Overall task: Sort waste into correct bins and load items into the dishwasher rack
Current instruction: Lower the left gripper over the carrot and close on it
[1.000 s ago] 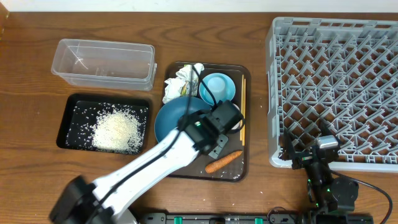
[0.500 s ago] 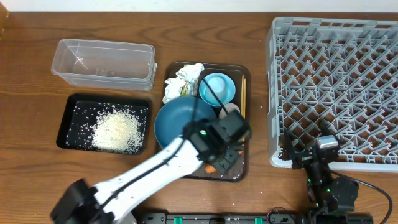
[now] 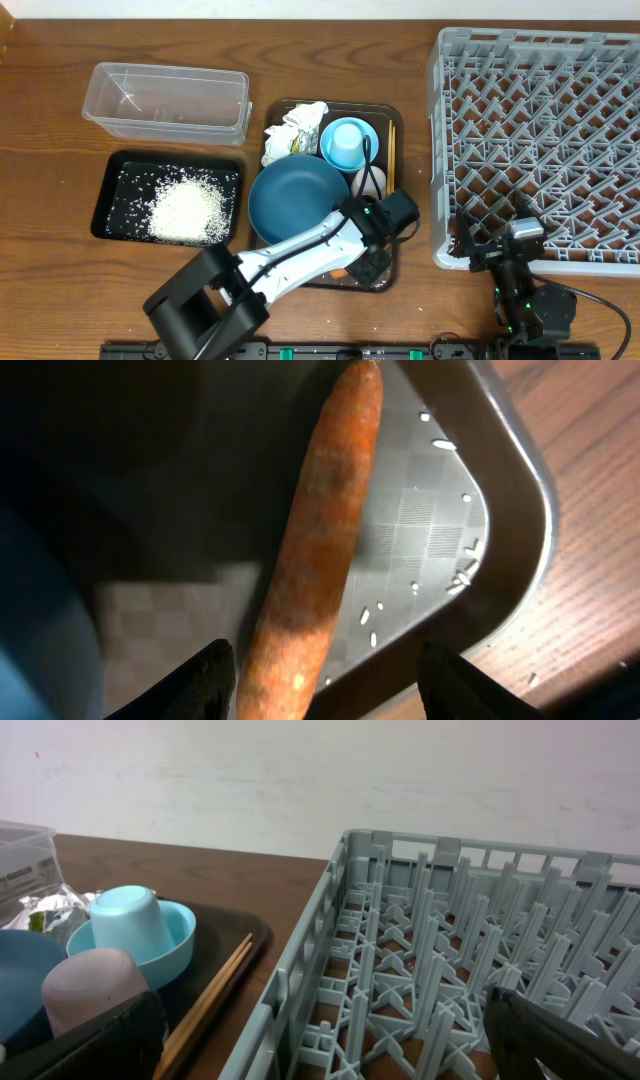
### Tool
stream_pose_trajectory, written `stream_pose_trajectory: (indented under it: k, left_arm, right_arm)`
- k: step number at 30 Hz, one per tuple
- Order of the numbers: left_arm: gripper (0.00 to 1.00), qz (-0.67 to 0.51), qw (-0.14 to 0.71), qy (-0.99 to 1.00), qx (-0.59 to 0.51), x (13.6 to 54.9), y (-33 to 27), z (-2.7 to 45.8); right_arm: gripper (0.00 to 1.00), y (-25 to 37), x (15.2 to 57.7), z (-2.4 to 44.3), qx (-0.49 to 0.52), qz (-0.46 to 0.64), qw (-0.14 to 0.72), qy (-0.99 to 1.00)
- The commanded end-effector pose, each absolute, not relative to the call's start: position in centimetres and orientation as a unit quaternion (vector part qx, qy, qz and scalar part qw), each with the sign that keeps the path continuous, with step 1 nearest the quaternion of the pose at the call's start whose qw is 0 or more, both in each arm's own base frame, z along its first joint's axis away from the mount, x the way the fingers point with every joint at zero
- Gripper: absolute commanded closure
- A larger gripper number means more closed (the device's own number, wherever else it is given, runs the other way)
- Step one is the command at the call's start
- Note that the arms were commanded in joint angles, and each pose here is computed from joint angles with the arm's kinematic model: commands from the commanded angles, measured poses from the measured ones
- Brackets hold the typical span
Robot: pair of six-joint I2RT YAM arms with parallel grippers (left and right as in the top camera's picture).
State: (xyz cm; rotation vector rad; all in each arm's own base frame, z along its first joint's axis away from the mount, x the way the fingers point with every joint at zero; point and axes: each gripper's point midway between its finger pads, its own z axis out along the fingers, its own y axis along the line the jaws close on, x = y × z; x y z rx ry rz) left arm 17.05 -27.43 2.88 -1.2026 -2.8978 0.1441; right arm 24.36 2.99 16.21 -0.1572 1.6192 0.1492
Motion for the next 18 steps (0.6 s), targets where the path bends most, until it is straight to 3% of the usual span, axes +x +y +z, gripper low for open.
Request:
stream_pose_trajectory:
  k: [1,18]
  left_arm:
    - [0.4,0.048,0.002,-0.917,-0.397,17.0,-27.7,2.2]
    - [0.4,0.026,-0.011,-0.912,-0.41,17.3,-26.5,0.5]
  right_arm:
    - [0.01,2.6,24.4,16.2,-0.069,0.056,0.686,0.722]
    - [0.01,2.6,24.4,16.2,-0.07,0.056,0.686,0.722]
